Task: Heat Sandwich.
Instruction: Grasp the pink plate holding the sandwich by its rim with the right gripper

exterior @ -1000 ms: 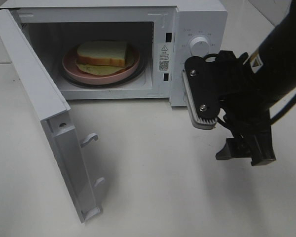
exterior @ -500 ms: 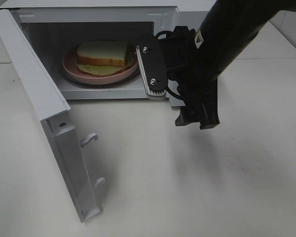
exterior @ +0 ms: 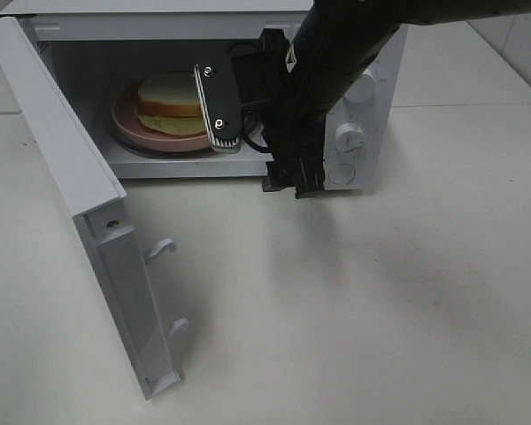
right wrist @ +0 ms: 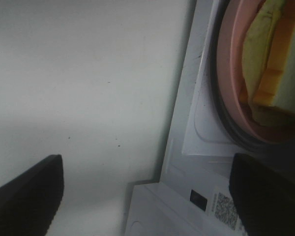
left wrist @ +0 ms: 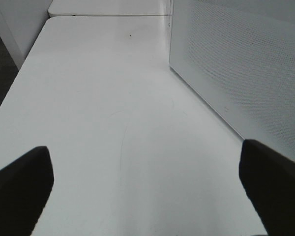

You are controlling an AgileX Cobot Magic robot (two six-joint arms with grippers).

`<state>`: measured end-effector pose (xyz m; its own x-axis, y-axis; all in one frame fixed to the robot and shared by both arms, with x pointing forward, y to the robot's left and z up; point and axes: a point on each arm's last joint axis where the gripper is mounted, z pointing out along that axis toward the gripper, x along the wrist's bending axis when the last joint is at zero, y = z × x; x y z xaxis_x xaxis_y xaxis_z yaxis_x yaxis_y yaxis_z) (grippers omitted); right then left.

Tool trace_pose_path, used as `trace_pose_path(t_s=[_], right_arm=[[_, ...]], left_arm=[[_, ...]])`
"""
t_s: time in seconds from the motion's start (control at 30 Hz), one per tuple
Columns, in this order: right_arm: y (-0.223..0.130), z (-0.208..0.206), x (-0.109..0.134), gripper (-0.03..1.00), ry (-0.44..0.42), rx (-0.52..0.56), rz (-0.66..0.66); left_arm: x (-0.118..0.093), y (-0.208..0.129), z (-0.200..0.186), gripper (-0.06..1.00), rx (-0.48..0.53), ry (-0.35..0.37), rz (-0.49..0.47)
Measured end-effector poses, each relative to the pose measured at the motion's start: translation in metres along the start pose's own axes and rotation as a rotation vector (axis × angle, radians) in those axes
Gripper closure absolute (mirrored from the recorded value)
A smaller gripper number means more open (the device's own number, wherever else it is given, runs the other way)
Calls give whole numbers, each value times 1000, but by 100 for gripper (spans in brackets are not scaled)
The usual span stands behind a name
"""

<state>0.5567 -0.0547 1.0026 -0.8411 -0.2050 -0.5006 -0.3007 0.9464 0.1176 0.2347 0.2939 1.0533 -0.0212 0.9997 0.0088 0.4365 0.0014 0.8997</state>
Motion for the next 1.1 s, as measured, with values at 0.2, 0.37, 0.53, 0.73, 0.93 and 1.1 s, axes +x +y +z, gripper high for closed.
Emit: trace_pose_path(t_s=[0.2, 0.37, 0.53, 0.73, 0.93, 1.1], right_arm=[[5, 21, -8, 11, 5, 2, -3], [9, 34, -16, 12, 1, 0, -3], [14, 48, -25, 12, -24, -12, -2], [20, 71, -35, 13, -36, -12, -9], [23, 88, -41, 15, -43, -9, -16], [27, 96, -49, 15, -60, -10, -21]], left_arm=[[0, 0, 0, -2, 0, 0, 0], [0, 0, 0, -2, 0, 0, 0], [0, 0, 0, -2, 0, 0, 0], [0, 0, 0, -2, 0, 0, 0], [0, 0, 0, -2, 0, 0, 0], [0, 0, 0, -2, 0, 0, 0]])
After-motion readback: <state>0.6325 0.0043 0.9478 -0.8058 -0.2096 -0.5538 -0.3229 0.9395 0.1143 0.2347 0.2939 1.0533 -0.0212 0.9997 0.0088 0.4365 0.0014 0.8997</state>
